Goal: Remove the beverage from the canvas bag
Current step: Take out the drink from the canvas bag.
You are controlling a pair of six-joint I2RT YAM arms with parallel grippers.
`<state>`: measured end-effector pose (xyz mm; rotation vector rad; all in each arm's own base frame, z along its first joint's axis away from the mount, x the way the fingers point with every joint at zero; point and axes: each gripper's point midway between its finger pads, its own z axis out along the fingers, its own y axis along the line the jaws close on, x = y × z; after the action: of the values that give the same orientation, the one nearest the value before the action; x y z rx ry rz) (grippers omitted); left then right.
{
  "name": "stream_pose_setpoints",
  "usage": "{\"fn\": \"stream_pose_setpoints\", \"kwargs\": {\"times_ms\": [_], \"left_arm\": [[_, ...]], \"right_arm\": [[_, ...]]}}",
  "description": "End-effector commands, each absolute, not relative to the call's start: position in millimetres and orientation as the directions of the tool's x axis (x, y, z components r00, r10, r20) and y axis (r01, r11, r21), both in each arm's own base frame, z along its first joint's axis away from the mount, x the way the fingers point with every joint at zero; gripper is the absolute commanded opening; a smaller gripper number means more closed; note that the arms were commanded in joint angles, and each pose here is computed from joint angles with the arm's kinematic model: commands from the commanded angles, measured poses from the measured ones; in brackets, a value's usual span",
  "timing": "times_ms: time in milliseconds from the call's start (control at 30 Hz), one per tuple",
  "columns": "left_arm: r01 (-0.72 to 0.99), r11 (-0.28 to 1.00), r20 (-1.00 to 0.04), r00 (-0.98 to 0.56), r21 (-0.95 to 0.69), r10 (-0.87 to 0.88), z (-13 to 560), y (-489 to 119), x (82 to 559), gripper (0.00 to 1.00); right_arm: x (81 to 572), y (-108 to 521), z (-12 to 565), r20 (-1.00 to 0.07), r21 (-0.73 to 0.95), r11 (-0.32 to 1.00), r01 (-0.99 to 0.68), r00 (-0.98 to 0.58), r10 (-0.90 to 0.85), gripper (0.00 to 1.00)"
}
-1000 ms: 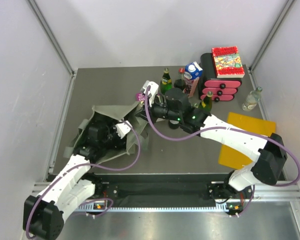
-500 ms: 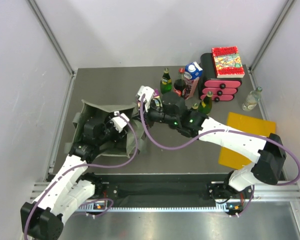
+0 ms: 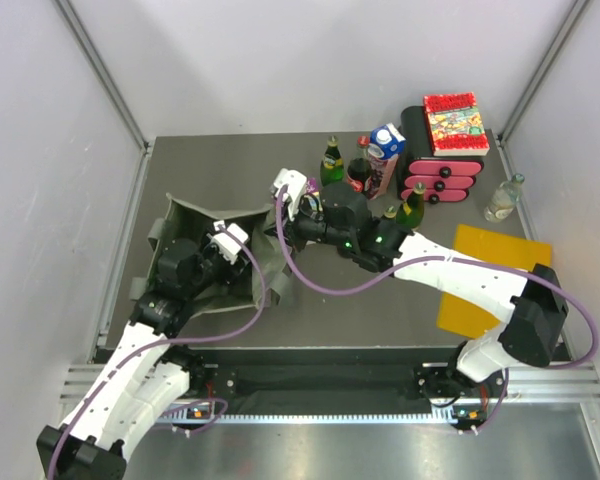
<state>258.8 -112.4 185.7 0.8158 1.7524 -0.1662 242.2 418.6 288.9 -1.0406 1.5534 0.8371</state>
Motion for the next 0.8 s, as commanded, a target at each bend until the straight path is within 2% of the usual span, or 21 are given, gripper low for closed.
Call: {"fn": "stream_pose_setpoints", "kwargs": {"times_ms": [0, 133, 233, 467, 767], "left_arm": [[0.497, 0.814, -0.952, 0.106, 0.3, 0.286, 274, -117, 271, 0.0], [0.49, 0.825, -0.959, 0.123, 0.283, 0.256, 284, -116, 266, 0.0], [0.49, 0.824, -0.959, 0.139, 0.284, 0.249, 287, -115, 261, 0.0], [0.475, 0.834, -0.96, 0.14, 0.28, 0.243, 301, -110, 254, 0.0], [0.43, 0.876, -0.975, 0.125, 0.22, 0.184, 328, -102, 252, 0.0]], "right_arm": [[250, 419, 303, -0.98, -0.017, 0.397, -0.918, -0.063, -0.188, 0.01], [247, 421, 303, -0.978, -0.005, 0.376, -0.927, -0.074, -0.195, 0.06], [239, 424, 304, -0.977, 0.003, 0.333, -0.943, -0.073, -0.199, 0.13], [222, 426, 314, -0.979, 0.004, 0.231, -0.973, -0.052, -0.198, 0.38], [209, 405, 352, -0.991, -0.038, 0.166, -0.985, 0.016, -0.135, 0.53]]}}
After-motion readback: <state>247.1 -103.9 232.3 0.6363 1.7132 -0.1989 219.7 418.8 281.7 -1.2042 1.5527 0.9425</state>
